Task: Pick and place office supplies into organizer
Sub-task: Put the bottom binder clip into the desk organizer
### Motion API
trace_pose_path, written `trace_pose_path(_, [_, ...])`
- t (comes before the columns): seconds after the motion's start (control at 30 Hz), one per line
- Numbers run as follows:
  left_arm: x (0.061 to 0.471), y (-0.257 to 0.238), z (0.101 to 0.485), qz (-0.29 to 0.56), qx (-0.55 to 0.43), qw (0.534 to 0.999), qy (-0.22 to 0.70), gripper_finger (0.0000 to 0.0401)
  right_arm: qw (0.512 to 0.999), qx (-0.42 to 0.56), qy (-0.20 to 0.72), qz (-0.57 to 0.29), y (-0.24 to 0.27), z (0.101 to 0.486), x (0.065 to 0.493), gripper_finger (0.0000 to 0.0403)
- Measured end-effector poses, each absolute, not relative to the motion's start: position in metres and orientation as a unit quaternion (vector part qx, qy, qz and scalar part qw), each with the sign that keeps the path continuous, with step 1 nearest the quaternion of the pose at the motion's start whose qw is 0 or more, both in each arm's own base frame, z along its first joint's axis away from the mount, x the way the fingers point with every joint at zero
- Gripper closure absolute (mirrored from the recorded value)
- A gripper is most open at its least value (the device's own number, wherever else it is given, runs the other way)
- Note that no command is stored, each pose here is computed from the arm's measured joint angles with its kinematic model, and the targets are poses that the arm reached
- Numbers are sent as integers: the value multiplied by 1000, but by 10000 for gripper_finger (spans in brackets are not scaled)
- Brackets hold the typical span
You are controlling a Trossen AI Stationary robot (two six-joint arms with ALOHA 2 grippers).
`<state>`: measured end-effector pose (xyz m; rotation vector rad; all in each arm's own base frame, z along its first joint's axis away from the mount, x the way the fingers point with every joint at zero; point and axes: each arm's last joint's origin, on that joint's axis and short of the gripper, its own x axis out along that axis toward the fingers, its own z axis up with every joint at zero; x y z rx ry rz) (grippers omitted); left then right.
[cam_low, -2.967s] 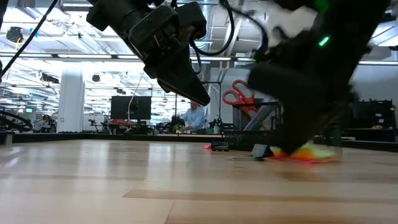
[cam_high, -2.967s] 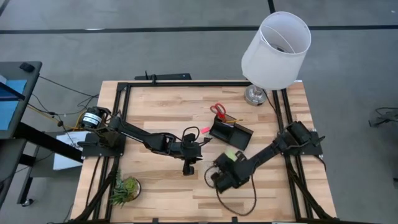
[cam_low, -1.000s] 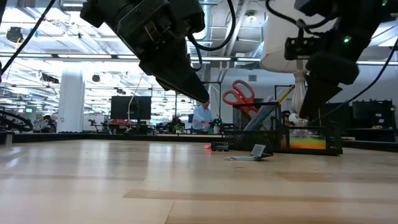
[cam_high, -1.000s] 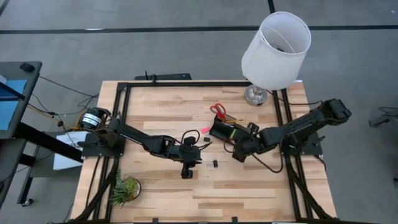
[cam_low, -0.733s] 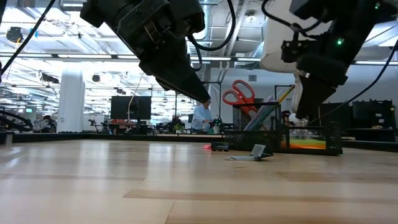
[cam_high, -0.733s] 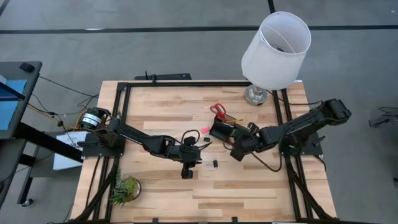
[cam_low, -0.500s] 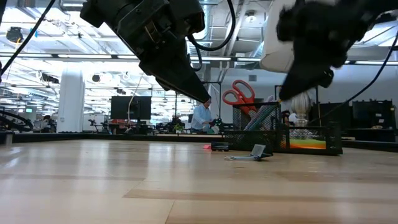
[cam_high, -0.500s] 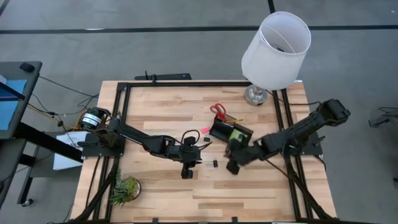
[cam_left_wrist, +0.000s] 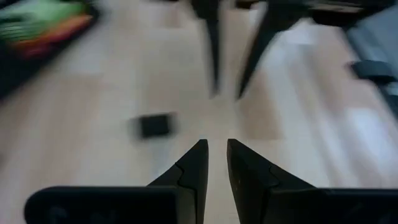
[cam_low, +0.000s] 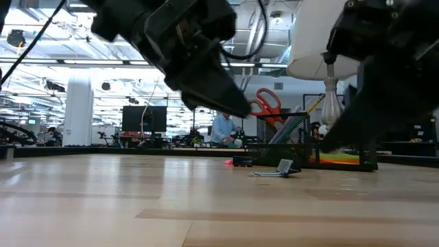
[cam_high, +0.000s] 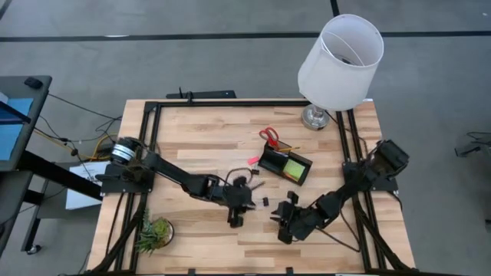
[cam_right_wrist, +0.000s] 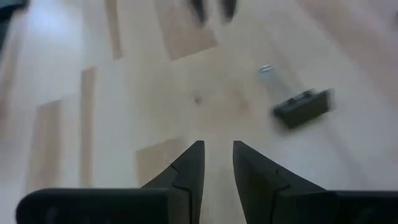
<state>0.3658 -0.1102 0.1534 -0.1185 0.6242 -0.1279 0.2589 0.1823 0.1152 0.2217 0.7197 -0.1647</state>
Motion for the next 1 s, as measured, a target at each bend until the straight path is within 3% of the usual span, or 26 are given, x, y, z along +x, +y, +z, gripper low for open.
trace_pose_path(0.17, [381, -127, 123, -113, -59, 956, 264, 351, 918, 133, 373, -17, 207, 108, 255, 326])
trace_pose_path(0.37, [394, -123, 108, -61, -43, 961, 267, 336, 929, 111, 354, -15, 223, 110, 243, 326])
trace_pose_path(0.7, [398, -115, 115, 9, 5, 970, 244, 241, 935, 98, 340, -38, 221, 110, 242, 326])
trace_pose_path(1.0, [399, -99, 107, 33, -15, 960, 277, 172, 934, 105, 338, -54, 213, 110, 250, 326])
